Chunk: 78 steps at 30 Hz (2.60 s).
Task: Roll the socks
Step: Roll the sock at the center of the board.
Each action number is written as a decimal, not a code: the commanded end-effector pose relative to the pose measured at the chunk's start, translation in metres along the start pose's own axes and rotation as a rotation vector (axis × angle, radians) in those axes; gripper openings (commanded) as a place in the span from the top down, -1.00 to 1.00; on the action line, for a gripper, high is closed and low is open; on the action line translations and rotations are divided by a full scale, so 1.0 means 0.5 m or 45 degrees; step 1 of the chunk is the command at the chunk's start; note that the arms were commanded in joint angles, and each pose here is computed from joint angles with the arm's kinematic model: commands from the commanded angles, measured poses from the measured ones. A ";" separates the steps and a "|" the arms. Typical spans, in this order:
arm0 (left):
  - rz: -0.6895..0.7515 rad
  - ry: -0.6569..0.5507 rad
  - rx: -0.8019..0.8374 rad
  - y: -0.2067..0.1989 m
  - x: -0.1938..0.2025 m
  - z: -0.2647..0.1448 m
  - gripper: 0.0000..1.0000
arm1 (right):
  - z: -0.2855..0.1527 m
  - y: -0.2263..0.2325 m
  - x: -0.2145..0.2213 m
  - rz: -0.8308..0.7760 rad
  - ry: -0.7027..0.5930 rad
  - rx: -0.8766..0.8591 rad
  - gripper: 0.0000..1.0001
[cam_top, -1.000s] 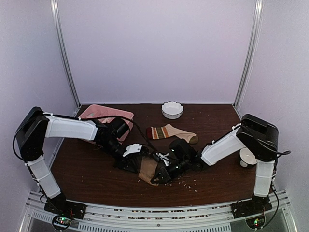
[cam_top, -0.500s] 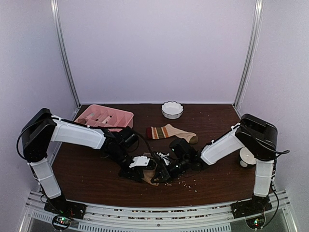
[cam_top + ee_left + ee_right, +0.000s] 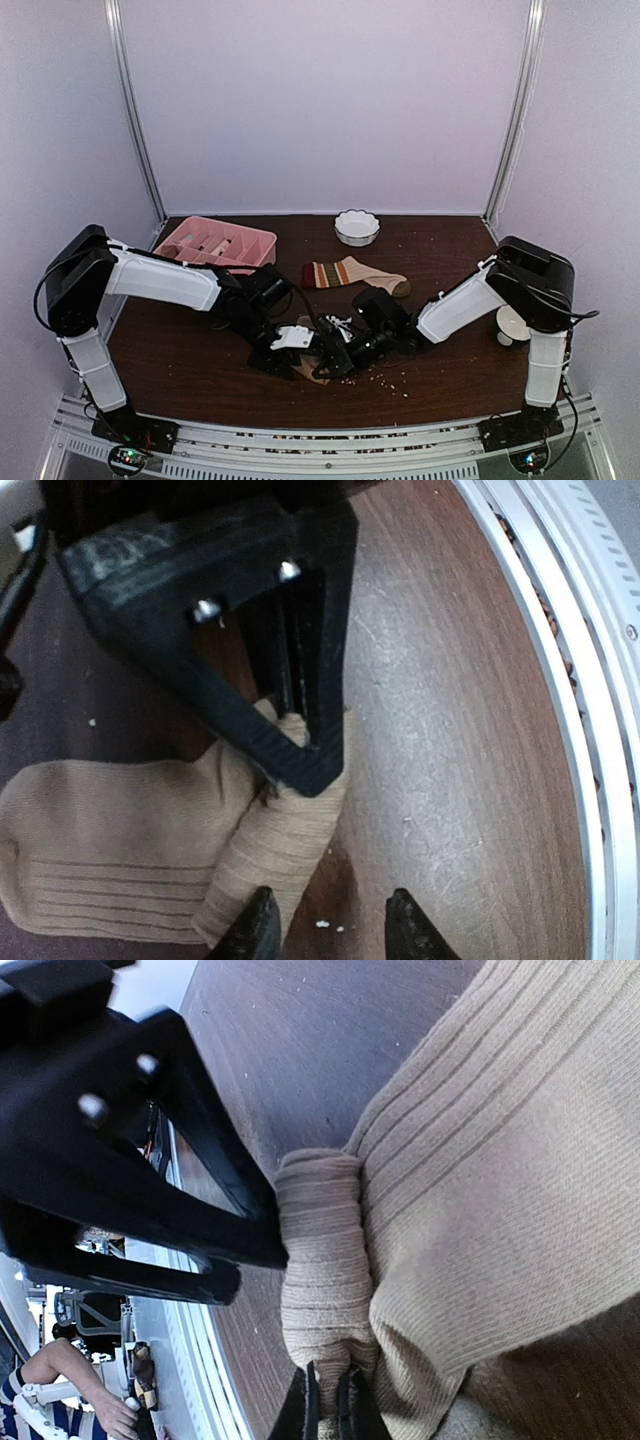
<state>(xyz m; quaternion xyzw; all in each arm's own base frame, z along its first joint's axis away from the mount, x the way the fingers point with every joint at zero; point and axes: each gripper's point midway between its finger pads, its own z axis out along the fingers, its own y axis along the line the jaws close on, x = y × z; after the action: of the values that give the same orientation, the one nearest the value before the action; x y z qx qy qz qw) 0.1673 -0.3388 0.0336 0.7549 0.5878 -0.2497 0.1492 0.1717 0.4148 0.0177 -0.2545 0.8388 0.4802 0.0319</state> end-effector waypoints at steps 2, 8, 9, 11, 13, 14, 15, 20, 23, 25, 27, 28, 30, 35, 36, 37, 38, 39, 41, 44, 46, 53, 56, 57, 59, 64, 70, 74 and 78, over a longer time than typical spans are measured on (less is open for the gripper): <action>0.094 -0.030 -0.200 0.052 -0.058 -0.073 0.12 | -0.008 -0.176 0.169 0.326 0.229 0.353 1.00; -0.149 0.132 -0.387 0.149 0.017 -0.123 -0.87 | -0.004 -0.178 0.167 0.328 0.213 0.339 1.00; -0.219 0.103 -0.389 0.165 0.028 -0.142 -0.95 | -0.004 -0.178 0.167 0.328 0.214 0.340 1.00; -0.271 0.097 -0.432 0.188 0.031 -0.193 -0.96 | -0.004 -0.180 0.169 0.324 0.218 0.344 1.00; -0.239 0.017 -0.631 0.215 0.001 -0.276 -0.96 | -0.005 -0.183 0.171 0.323 0.221 0.349 1.00; -0.229 -0.071 -0.780 0.224 -0.007 -0.336 -0.96 | -0.005 -0.185 0.173 0.325 0.223 0.352 1.00; -0.280 -0.140 -0.917 0.245 0.006 -0.362 -0.96 | -0.006 -0.186 0.173 0.325 0.223 0.352 1.00; -0.600 0.053 -0.706 0.280 0.123 -0.292 -0.96 | -0.013 -0.190 0.172 0.328 0.206 0.359 1.00; -0.524 -0.048 -0.555 0.245 0.090 -0.242 -0.96 | -0.016 -0.194 0.171 0.337 0.206 0.362 1.00; -0.420 -0.087 -0.470 0.195 0.058 -0.202 -0.96 | -0.018 -0.195 0.171 0.337 0.204 0.366 1.00; -0.327 -0.124 -0.348 0.142 0.024 -0.165 -0.96 | -0.020 -0.196 0.170 0.340 0.200 0.369 1.00; -0.287 -0.131 -0.293 0.115 0.011 -0.145 -0.93 | -0.020 -0.197 0.169 0.343 0.199 0.370 1.00; -0.197 -0.128 -0.226 0.073 -0.012 -0.105 -0.82 | -0.020 -0.197 0.167 0.346 0.196 0.369 1.00; -0.112 -0.133 -0.164 0.039 -0.033 -0.045 -0.69 | -0.019 -0.199 0.164 0.351 0.193 0.370 1.00; -0.108 -0.121 -0.156 0.040 -0.033 -0.036 -0.65 | -0.018 -0.200 0.164 0.352 0.191 0.368 1.00; -0.099 -0.109 -0.152 0.040 -0.032 -0.029 -0.59 | -0.019 -0.200 0.165 0.354 0.191 0.367 1.00; -0.090 -0.102 -0.149 0.042 -0.030 -0.024 -0.54 | -0.019 -0.201 0.165 0.357 0.190 0.367 1.00; -0.082 -0.096 -0.146 0.042 -0.028 -0.019 -0.48 | -0.019 -0.201 0.165 0.358 0.187 0.365 1.00; -0.074 -0.087 -0.146 0.043 -0.026 -0.012 -0.39 | -0.019 -0.201 0.166 0.360 0.185 0.365 1.00; -0.054 -0.086 -0.132 0.037 -0.028 -0.003 -0.20 | -0.019 -0.201 0.165 0.363 0.179 0.362 1.00; -0.043 -0.080 -0.126 0.033 -0.029 0.003 -0.06 | -0.018 -0.199 0.161 0.364 0.171 0.360 1.00; -0.008 -0.079 -0.140 0.025 -0.042 0.012 0.03 | -0.018 -0.193 0.150 0.374 0.153 0.353 1.00; 0.002 -0.081 -0.164 0.027 -0.045 0.008 0.06 | -0.018 -0.190 0.146 0.376 0.146 0.347 1.00; 0.002 -0.082 -0.165 0.027 -0.046 0.007 0.11 | -0.018 -0.190 0.146 0.380 0.144 0.346 1.00; -0.002 -0.072 -0.163 0.027 -0.041 0.011 0.40 | -0.018 -0.188 0.142 0.382 0.136 0.342 1.00; -0.037 0.015 -0.105 0.022 -0.009 0.038 1.00 | -0.021 -0.182 0.131 0.377 0.104 0.346 1.00; -0.107 0.061 -0.065 0.018 0.021 0.049 1.00 | -0.044 -0.153 0.079 0.269 -0.048 0.346 0.68; -0.216 0.043 0.003 0.030 0.039 0.044 1.00 | -0.085 -0.130 0.042 0.083 -0.214 0.381 0.10; -0.313 -0.007 0.079 0.039 0.046 0.030 1.00 | -0.144 -0.109 0.020 -0.225 -0.374 0.560 -0.87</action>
<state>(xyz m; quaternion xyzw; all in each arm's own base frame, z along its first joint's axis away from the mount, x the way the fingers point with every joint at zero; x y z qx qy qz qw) 0.1909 -0.3593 0.0265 0.7120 0.6265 -0.2683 0.1689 0.1879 0.3766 0.0392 -0.2223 0.8467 0.4564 0.1595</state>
